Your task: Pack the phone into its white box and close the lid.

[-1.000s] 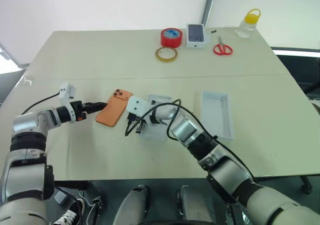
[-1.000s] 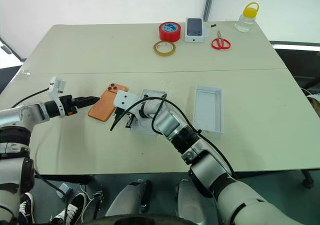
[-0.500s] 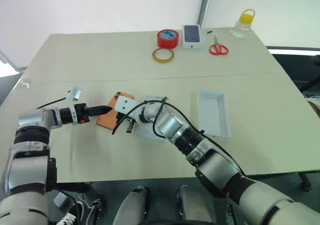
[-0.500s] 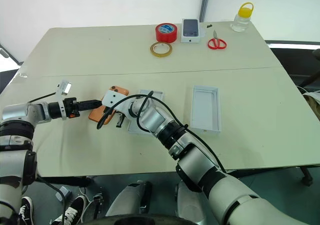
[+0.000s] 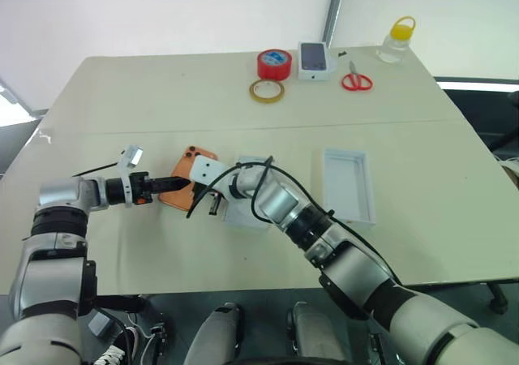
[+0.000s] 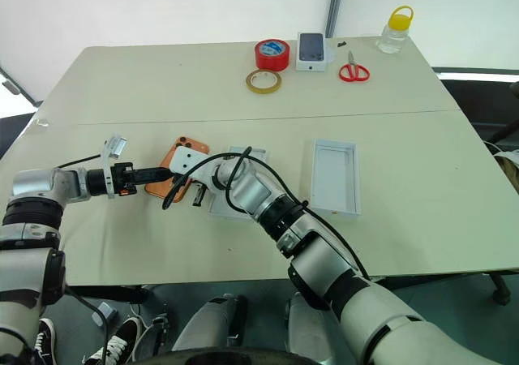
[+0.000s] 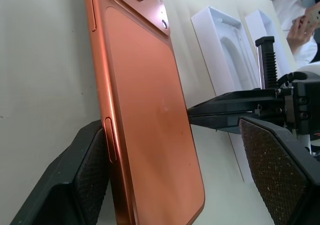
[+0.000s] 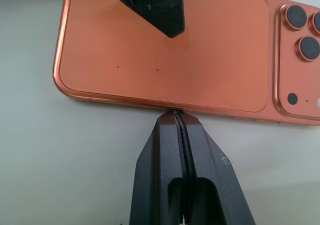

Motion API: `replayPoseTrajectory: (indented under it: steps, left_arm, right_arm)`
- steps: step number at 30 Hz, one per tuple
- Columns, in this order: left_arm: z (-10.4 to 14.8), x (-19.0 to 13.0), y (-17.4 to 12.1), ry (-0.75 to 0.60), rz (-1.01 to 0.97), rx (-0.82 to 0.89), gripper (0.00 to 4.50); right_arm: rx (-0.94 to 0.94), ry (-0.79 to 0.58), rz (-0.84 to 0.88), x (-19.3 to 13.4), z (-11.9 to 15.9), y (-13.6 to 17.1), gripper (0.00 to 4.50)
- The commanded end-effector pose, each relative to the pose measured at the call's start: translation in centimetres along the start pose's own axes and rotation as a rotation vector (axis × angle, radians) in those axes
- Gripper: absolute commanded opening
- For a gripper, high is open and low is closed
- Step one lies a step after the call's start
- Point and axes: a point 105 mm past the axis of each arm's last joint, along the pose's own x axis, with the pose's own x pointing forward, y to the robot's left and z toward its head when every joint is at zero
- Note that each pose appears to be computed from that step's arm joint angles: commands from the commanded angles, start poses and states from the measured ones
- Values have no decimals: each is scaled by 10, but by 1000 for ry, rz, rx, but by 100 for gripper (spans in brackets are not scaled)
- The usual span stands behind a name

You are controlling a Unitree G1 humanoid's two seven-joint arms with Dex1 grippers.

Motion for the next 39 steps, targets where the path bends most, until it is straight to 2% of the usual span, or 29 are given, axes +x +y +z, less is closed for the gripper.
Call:
replayPoseTrajectory:
  steps: [1,2,3,5,12,15,17,29,30,32,36,38,39]
  left_arm:
    - [-33,6,13,63,22,-140,401]
    - [-33,5,15,51,29,-154,401]
    - [-34,5,16,46,33,-158,348]
    - [-35,5,17,35,37,-166,274]
    - [-42,4,15,32,9,-216,274]
    - [-42,3,16,20,7,-223,181]
    - [-42,2,16,14,9,-226,87]
    - [-47,-2,15,-6,-10,-270,87]
    - [-44,-4,13,-24,-21,-277,44]
    - [-40,-6,13,-56,-27,-278,1]
    - [-20,-14,9,-184,-60,-252,1]
    - [-11,-16,1,-250,-113,-282,1]
    - [-9,-16,-4,-273,-138,-285,0]
  right_arm:
    - [-28,-29,-7,-2,9,-2,2]
    - [-26,-30,-6,-3,8,-1,2]
    - [-26,-30,-3,-3,7,-1,0]
    - [-27,-32,0,-3,6,0,0]
    - [-26,-33,5,-5,4,3,0]
    - [-26,-32,3,-5,3,2,0]
    - [-26,-32,4,-5,3,2,0]
    - [-41,-48,13,-6,6,6,0]
    - [-46,-94,20,-8,13,7,0]
    - [-36,-195,22,-15,28,6,0]
    - [59,-393,42,-37,52,-3,0]
    - [112,-416,44,-44,53,-10,0]
    - [123,-419,55,-48,53,-11,25]
